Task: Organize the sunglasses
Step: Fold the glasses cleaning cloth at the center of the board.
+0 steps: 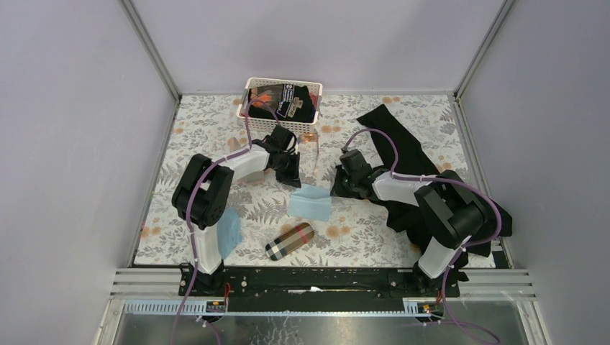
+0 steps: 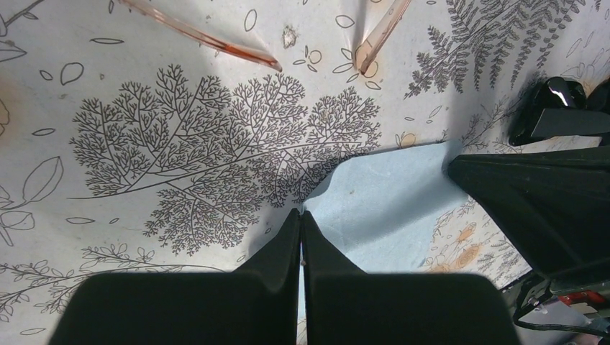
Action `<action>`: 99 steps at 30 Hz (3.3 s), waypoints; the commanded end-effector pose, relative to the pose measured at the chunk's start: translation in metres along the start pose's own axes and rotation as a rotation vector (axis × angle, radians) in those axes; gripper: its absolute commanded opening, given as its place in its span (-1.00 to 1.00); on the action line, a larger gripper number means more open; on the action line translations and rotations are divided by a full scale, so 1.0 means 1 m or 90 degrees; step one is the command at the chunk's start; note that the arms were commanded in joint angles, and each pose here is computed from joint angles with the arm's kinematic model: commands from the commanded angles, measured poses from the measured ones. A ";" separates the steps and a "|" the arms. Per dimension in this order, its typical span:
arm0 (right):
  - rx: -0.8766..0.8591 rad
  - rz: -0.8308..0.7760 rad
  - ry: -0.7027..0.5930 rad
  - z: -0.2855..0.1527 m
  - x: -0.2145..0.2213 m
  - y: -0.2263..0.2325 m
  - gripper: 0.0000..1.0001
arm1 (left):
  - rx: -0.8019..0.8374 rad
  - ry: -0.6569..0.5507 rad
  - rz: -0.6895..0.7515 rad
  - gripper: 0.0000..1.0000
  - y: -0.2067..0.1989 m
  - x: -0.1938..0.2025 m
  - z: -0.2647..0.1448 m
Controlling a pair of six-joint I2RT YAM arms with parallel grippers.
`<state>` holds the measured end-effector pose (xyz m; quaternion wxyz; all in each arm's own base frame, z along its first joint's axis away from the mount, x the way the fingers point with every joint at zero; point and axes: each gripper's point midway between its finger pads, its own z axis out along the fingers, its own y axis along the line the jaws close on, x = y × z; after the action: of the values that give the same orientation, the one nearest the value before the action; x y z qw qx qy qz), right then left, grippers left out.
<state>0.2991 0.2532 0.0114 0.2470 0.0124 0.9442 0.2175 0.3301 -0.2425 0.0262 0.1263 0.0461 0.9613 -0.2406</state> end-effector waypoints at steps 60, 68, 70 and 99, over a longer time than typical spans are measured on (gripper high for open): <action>0.012 -0.159 -0.066 -0.010 -0.033 0.019 -1.00 | 0.038 -0.030 0.028 -1.00 -0.021 -0.019 -0.022; 0.021 -0.192 -0.096 -0.007 -0.042 0.016 -1.00 | 0.034 -0.032 0.026 -1.00 -0.020 -0.019 -0.022; 0.016 -0.193 -0.102 -0.009 -0.041 0.017 -1.00 | 0.031 -0.033 0.025 -1.00 -0.019 -0.019 -0.022; -0.067 -0.258 -0.110 -0.042 -0.005 0.052 -1.00 | 0.027 -0.033 0.018 -1.00 -0.010 0.005 -0.031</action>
<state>0.2822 0.2760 0.0489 0.3432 -0.1583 0.9045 0.1974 0.3138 -0.2386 0.0463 0.1334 0.0513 0.9562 -0.2554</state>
